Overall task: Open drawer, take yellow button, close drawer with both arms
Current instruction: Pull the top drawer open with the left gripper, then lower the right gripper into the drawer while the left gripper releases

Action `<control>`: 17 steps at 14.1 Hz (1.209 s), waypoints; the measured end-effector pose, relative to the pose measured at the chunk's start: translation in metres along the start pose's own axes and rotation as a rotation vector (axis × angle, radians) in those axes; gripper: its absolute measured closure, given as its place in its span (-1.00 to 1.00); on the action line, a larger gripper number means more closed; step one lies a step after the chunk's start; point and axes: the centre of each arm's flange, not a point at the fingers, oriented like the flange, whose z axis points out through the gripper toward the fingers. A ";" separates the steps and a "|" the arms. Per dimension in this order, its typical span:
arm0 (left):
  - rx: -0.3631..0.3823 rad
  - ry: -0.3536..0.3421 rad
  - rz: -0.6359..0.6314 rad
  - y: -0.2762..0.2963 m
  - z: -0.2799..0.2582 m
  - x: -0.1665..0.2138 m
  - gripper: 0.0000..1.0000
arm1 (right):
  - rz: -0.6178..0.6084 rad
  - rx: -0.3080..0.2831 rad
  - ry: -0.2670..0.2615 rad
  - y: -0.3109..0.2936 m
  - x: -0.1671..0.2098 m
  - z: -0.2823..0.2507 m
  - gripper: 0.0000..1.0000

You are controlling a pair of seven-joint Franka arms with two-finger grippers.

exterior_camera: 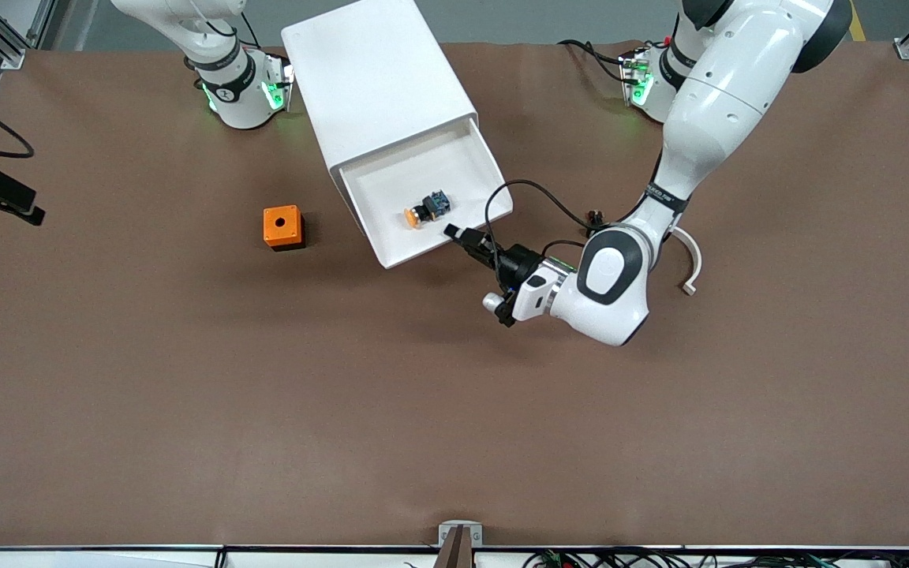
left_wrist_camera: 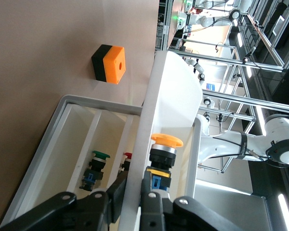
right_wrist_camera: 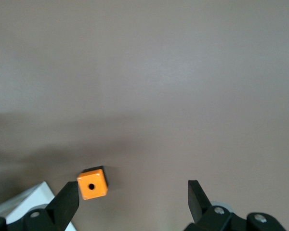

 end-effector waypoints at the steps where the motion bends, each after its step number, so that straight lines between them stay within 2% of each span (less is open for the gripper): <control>1: -0.002 0.000 -0.001 -0.001 -0.001 0.000 0.69 | 0.030 -0.001 -0.009 -0.020 -0.003 0.001 -1.00; 3: -0.003 -0.001 -0.002 -0.001 -0.001 0.001 0.68 | 0.110 -0.012 -0.043 -0.066 -0.015 0.003 -1.00; 4: -0.002 -0.002 -0.020 -0.001 -0.001 0.001 0.53 | 0.159 -0.021 -0.060 -0.090 -0.022 0.004 -1.00; 7: 0.010 -0.001 -0.077 -0.003 -0.005 0.001 -0.09 | 0.364 -0.053 -0.082 -0.175 -0.056 0.005 -1.00; 11: 0.050 0.007 -0.086 -0.004 -0.023 0.002 -0.92 | 0.623 -0.079 -0.056 -0.293 -0.122 0.008 -1.00; 12: 0.069 0.010 -0.082 -0.005 -0.032 0.002 -1.00 | 0.680 -0.075 -0.052 -0.316 -0.135 0.012 -1.00; 14: 0.145 0.009 -0.058 -0.005 -0.054 0.003 -1.00 | 0.805 -0.030 -0.080 -0.353 -0.150 0.024 -1.00; 17: 0.334 -0.022 -0.043 -0.005 -0.084 0.003 -1.00 | 0.947 0.000 -0.131 -0.382 -0.148 0.055 -1.00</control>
